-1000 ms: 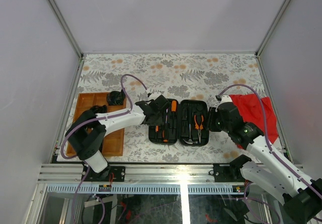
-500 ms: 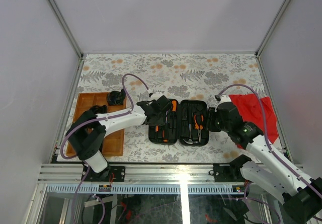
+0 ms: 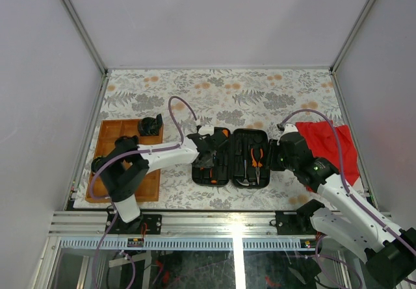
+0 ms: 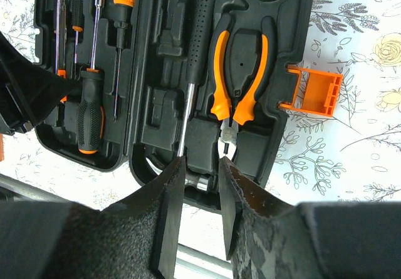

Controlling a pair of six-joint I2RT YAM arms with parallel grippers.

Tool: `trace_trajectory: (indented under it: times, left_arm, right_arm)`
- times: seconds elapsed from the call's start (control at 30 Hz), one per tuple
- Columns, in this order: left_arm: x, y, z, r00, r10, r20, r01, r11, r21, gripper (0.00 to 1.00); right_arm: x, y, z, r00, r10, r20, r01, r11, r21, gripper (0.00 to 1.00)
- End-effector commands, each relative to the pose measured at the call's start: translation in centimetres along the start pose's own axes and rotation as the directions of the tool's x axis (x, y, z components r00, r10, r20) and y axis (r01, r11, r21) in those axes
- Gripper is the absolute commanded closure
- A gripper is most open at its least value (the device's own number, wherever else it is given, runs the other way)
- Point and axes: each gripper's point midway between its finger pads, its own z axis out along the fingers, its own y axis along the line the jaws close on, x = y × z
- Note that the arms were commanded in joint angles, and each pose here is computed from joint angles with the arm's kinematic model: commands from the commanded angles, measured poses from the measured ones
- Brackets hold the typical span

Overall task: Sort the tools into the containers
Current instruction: Place the utility knife in the storage box.

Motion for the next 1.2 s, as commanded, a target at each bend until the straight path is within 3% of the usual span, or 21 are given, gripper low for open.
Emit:
trace_trajectory:
  times: [0.0,0.27,0.47,0.7,0.8,0.93,1.17]
  left_arm:
    - [-0.8,0.5,0.1,0.999,0.014,0.041,-0.011,0.997,-0.072,0.77]
    - [-1.1,0.3,0.0,0.999,0.016,0.046,-0.013,0.997,-0.070,0.87]
    - [-2.3,-0.4,-2.2,0.998,-0.005,0.066,0.005,1.000,-0.011,0.89]
    - [-3.6,-1.0,-5.3,0.994,-0.049,0.094,0.041,0.995,0.086,0.89]
    - [-3.6,-2.7,-6.1,0.994,-0.070,0.087,0.052,0.980,0.193,0.89]
    - [-3.4,-6.2,-7.5,0.991,-0.113,0.065,0.077,0.912,0.404,0.90]
    - [-3.6,-12.1,-9.3,0.980,-0.197,-0.005,0.146,0.710,0.689,0.92]
  right_arm:
    - [-0.9,0.8,0.0,0.999,0.004,0.037,-0.003,0.999,-0.033,0.65]
    - [-0.8,0.7,-0.2,0.999,0.005,0.037,-0.003,1.000,-0.029,0.64]
    - [-1.0,0.7,-0.3,0.999,0.006,0.041,-0.005,1.000,-0.027,0.64]
    - [-1.5,0.5,-0.7,0.997,0.013,0.074,-0.012,1.000,-0.017,0.64]
    - [-2.0,0.4,-1.1,0.994,0.027,0.102,-0.026,1.000,-0.011,0.64]
    - [-3.3,0.4,-2.4,0.983,0.050,0.178,-0.048,0.999,-0.015,0.64]
    - [-4.9,-0.1,-4.9,0.953,0.078,0.291,-0.078,0.997,-0.009,0.64]
